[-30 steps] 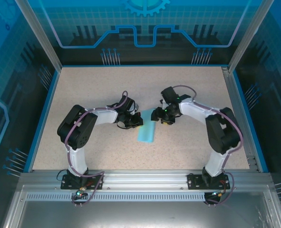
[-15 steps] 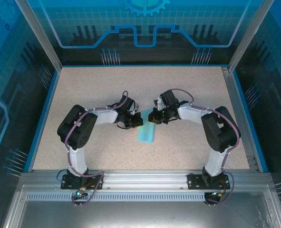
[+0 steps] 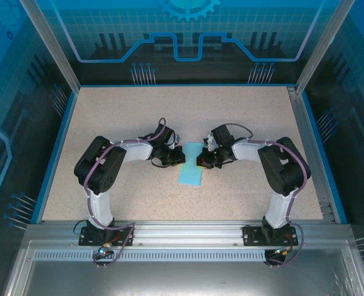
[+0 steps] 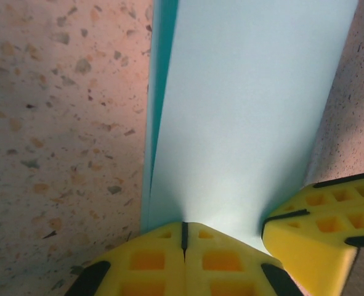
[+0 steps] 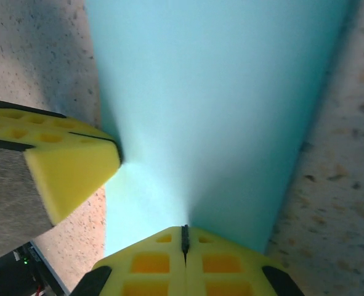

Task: Fold a paper plane with a square sheet of paper (pick it up from the middle)
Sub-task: Fold the square sheet of paper in half at the center of the table.

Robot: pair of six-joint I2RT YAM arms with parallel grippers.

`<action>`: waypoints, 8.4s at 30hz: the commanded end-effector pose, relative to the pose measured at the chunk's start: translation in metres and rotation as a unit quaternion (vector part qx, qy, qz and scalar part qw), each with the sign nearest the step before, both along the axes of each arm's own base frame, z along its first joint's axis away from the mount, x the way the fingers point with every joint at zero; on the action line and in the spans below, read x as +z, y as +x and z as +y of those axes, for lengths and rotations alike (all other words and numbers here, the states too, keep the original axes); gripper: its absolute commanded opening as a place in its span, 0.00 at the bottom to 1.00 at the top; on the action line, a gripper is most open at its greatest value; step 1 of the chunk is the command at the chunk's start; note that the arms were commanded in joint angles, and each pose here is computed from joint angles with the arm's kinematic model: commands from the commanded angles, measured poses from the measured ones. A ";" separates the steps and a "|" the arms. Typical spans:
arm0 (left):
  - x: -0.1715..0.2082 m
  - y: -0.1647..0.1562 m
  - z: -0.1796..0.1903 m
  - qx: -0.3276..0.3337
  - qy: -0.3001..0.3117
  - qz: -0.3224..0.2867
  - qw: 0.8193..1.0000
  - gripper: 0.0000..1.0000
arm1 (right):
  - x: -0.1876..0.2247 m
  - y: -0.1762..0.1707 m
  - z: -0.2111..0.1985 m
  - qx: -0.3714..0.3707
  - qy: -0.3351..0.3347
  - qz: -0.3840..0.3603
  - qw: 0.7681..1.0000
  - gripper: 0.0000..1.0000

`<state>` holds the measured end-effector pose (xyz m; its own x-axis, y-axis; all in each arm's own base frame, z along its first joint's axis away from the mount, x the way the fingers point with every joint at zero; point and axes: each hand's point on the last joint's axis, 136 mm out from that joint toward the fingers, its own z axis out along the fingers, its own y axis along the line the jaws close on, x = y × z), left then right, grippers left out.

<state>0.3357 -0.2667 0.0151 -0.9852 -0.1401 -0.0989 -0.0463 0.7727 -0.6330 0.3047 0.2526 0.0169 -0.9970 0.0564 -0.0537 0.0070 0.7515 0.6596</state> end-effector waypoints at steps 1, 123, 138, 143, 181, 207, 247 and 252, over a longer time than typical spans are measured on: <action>-0.026 -0.021 0.011 -0.007 0.036 0.035 0.999 0.00 | -0.008 -0.004 -0.006 0.011 0.004 -0.009 1.000 0.05; -0.030 -0.026 0.019 -0.014 0.053 0.035 0.998 0.00 | -0.016 -0.092 0.005 0.057 0.017 -0.016 0.998 0.07; -0.028 -0.027 0.018 -0.017 0.051 0.032 0.998 0.00 | -0.027 -0.101 0.001 0.050 0.015 -0.007 0.999 0.07; -0.029 -0.027 0.018 -0.018 0.053 0.032 0.998 0.00 | -0.023 -0.103 -0.002 0.048 0.015 -0.007 0.999 0.06; -0.028 -0.025 0.018 -0.018 0.054 0.030 0.998 0.00 | 0.027 -0.005 -0.002 0.014 0.068 -0.071 0.995 0.08; -0.025 -0.026 0.020 -0.018 0.059 0.027 0.998 0.00 | 0.035 0.030 -0.007 0.002 0.064 -0.085 0.994 0.08; -0.029 -0.029 0.022 -0.023 0.064 0.030 0.997 0.00 | -0.014 0.066 -0.025 -0.033 0.036 -0.034 0.998 0.09; -0.029 -0.029 0.023 -0.023 0.066 0.032 0.997 0.00 | 0.001 0.068 -0.023 -0.025 0.037 -0.036 0.998 0.09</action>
<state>0.3351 -0.2649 0.0140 -0.9846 -0.1009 -0.1428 0.0099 0.7833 -0.6215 0.3730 0.2324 0.0163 -0.9831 0.1207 -0.1380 -0.0187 0.6828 0.7303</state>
